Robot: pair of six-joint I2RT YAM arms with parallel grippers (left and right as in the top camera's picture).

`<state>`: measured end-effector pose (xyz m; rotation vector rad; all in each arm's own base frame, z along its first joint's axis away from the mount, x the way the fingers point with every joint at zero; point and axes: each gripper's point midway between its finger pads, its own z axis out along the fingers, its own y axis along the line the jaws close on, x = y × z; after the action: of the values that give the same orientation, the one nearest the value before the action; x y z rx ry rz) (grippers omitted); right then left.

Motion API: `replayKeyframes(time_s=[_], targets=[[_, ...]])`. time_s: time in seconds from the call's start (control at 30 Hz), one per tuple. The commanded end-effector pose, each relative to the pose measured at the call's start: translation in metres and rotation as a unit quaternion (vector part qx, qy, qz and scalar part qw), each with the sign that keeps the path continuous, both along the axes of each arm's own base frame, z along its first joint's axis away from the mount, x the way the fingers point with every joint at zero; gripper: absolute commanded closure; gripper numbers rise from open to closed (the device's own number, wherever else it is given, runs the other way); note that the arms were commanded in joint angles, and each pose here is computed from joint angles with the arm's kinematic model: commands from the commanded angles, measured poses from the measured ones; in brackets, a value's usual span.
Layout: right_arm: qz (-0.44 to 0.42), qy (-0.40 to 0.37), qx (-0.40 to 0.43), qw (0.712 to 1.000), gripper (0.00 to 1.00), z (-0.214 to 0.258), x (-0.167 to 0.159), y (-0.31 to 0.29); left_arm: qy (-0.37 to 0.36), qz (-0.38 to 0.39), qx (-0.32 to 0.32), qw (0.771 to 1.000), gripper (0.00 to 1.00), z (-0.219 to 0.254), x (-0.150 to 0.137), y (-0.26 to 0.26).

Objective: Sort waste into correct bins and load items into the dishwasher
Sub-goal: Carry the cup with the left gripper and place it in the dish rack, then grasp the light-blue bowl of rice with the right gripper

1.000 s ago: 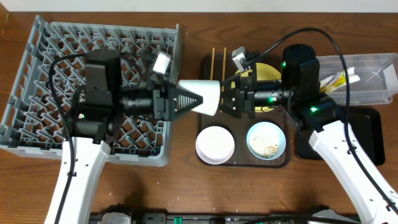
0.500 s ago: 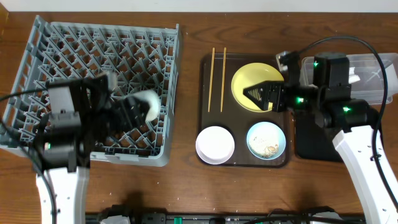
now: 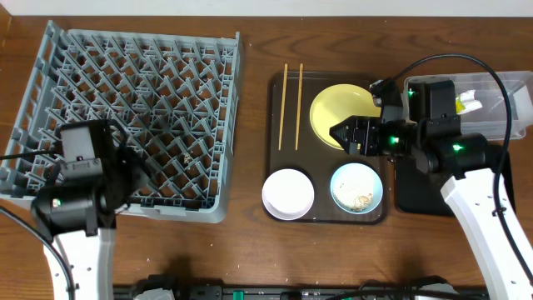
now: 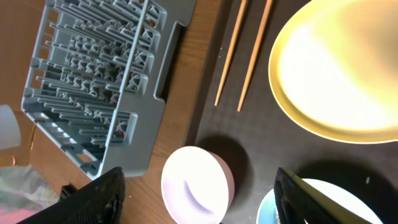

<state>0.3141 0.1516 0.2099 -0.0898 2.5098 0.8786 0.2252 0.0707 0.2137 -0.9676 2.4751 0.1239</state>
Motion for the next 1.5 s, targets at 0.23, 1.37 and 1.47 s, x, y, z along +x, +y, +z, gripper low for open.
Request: replayKeyframes(time_s=[0.23, 1.37, 1.47], targets=[[0.0, -0.011, -0.006, 1.0, 0.25, 0.006, 0.0, 0.0, 0.033, 0.103, 0.001, 0.994, 0.34, -0.028, 0.025, 0.046], [0.098, -0.057, -0.046, 0.993, 0.25, 0.001, -0.014, 0.03, -0.035, -0.061, -0.142, 0.987, 0.13, -0.019, 0.064, 0.01], [0.094, -0.049, -0.109, 0.988, 0.28, -0.02, -0.015, 0.042, -0.057, -0.153, -0.121, 0.979, 0.13, 0.002, 0.065, -0.031]])
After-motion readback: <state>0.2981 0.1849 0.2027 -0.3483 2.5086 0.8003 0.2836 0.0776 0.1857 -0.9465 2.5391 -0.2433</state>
